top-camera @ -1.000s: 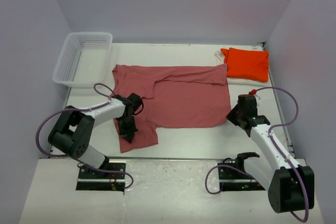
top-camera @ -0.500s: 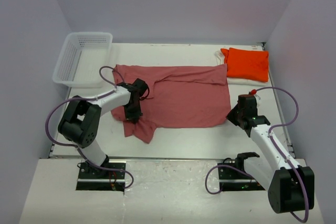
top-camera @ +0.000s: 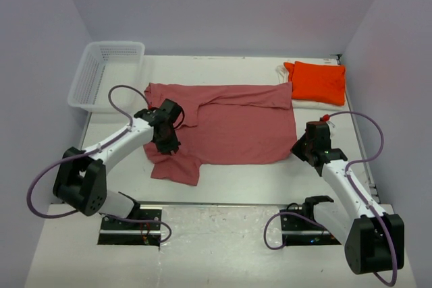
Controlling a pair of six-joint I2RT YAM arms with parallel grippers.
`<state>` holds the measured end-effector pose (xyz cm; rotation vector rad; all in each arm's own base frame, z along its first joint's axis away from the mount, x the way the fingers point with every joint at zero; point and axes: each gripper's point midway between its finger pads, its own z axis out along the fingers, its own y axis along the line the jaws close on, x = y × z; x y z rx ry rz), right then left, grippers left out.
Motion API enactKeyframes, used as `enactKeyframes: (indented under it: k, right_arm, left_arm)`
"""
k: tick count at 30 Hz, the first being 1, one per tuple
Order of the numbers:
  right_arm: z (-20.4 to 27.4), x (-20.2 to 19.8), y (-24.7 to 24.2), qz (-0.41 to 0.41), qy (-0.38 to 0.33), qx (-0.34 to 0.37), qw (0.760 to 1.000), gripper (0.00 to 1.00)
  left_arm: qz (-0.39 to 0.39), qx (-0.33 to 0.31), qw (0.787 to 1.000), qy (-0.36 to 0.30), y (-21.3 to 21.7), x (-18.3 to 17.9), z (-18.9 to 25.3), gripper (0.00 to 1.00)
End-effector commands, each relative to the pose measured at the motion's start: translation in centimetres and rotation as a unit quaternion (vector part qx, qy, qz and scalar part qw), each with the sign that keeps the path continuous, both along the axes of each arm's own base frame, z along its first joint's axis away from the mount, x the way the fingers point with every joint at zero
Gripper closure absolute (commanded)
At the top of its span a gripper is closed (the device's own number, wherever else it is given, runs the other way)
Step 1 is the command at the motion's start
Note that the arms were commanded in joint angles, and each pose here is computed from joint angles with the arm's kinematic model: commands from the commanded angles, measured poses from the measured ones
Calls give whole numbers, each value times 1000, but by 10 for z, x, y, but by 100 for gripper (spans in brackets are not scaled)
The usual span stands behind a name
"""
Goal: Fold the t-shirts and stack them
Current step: Grap the side of the flattened tshirt closest away from the robot with both arms
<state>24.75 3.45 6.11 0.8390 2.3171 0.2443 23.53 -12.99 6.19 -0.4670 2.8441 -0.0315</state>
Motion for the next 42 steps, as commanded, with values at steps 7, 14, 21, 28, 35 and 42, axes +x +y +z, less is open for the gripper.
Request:
enactKeyframes:
  k: [7, 14, 21, 28, 35, 42]
  right_arm:
    - [7, 6, 6, 19, -26, 2, 999, 100]
    - [9, 6, 10, 28, -30, 4, 999, 100]
    - [11, 6, 11, 31, -39, 3, 999, 100]
    - [11, 6, 13, 36, -38, 4, 999, 100]
    - [11, 6, 13, 37, -41, 5, 998, 100]
    - [11, 5, 14, 37, -42, 6, 998, 100]
  left_arm:
    - [155, -44, 983, -83, 12, -18, 15, 77]
    - [192, 52, 979, -36, 39, -55, -14, 73]
    - [228, 73, 971, -21, 48, -59, -37, 66]
    - [288, 103, 952, -20, 72, -76, -32, 54]
    - [311, 92, 945, -36, 83, -73, -27, 51]
    - [304, 123, 944, -25, 94, -65, -32, 51]
